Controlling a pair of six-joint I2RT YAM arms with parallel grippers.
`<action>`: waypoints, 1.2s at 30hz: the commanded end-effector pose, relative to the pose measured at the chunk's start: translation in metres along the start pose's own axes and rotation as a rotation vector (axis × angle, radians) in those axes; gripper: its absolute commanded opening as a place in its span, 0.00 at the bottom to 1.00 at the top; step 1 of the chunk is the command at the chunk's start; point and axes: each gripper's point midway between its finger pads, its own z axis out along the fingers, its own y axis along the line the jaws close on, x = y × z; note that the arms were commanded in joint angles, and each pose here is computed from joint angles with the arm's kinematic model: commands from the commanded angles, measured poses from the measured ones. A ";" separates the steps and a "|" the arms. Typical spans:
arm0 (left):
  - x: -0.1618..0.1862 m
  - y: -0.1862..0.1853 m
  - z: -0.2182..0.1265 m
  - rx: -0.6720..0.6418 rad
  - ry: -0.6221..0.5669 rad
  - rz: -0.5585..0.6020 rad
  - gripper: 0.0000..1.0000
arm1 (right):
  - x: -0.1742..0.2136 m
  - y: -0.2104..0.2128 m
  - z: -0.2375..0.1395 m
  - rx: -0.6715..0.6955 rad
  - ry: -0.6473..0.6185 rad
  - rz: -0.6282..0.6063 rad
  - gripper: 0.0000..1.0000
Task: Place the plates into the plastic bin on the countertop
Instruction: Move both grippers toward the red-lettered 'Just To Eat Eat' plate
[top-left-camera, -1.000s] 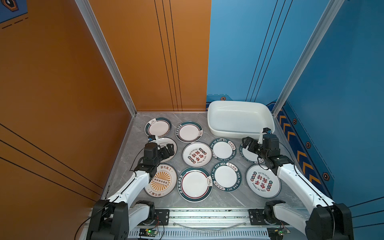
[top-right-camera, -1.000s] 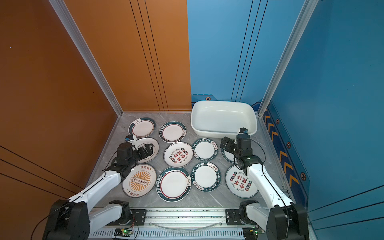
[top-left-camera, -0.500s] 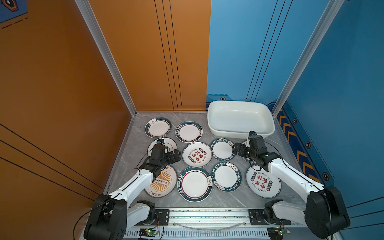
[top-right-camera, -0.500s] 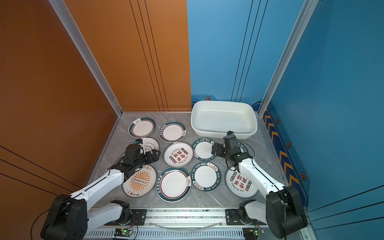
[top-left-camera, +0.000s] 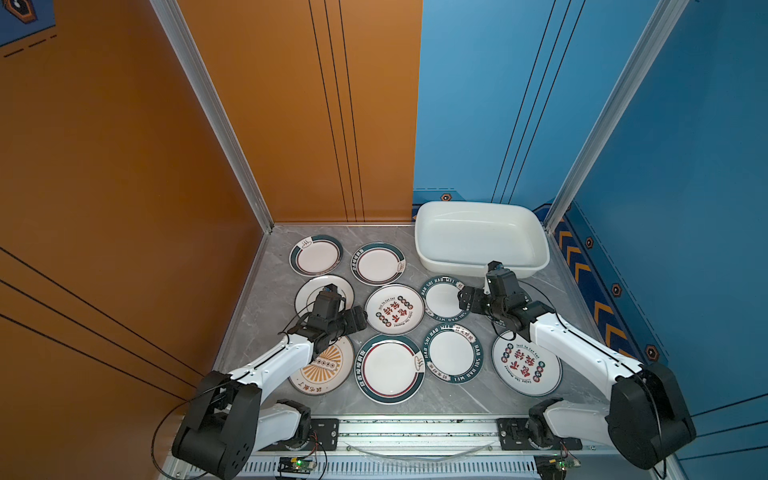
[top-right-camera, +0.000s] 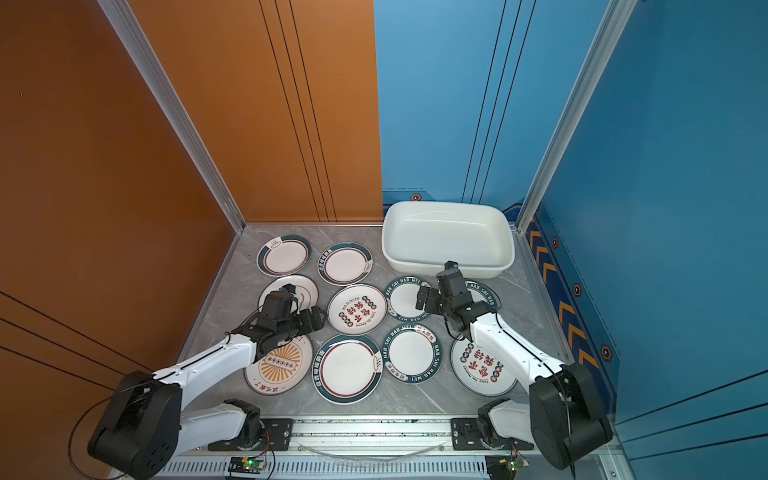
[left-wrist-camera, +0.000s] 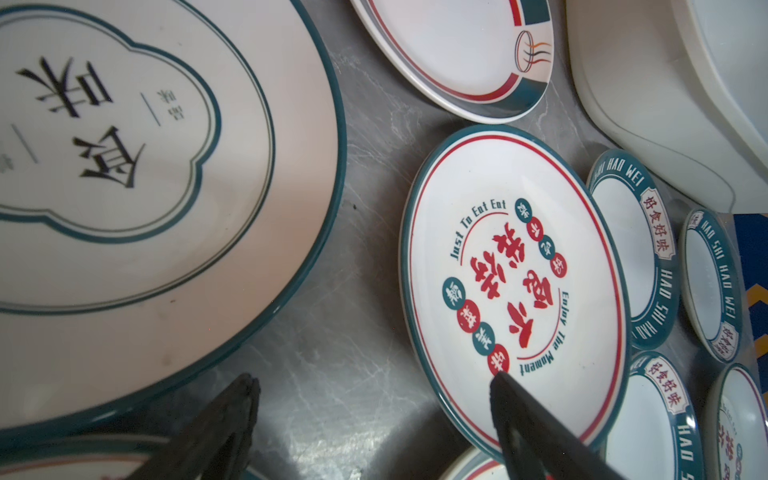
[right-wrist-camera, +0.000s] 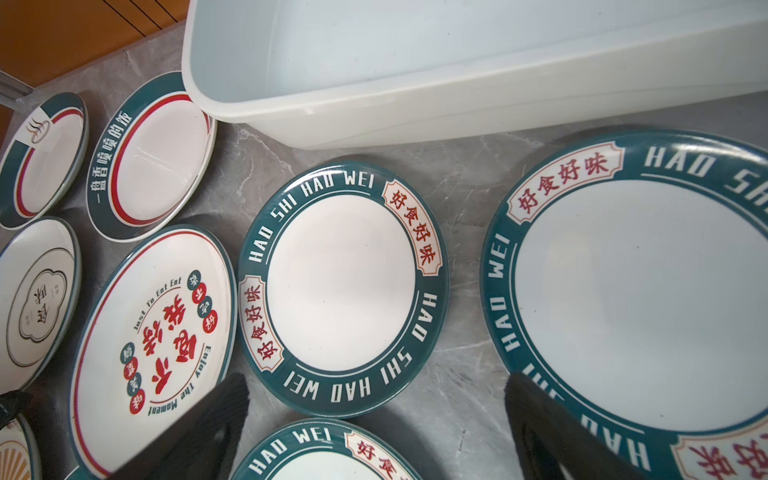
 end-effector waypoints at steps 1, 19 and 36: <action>-0.009 -0.014 0.001 0.027 -0.017 -0.030 0.87 | -0.002 -0.002 0.001 0.032 0.002 -0.001 0.97; -0.009 -0.025 0.048 -0.001 0.029 -0.098 0.67 | -0.006 -0.005 0.000 0.056 -0.003 -0.021 0.97; 0.006 -0.025 0.085 0.048 0.087 -0.153 0.39 | -0.001 -0.013 0.009 0.079 0.023 -0.018 0.97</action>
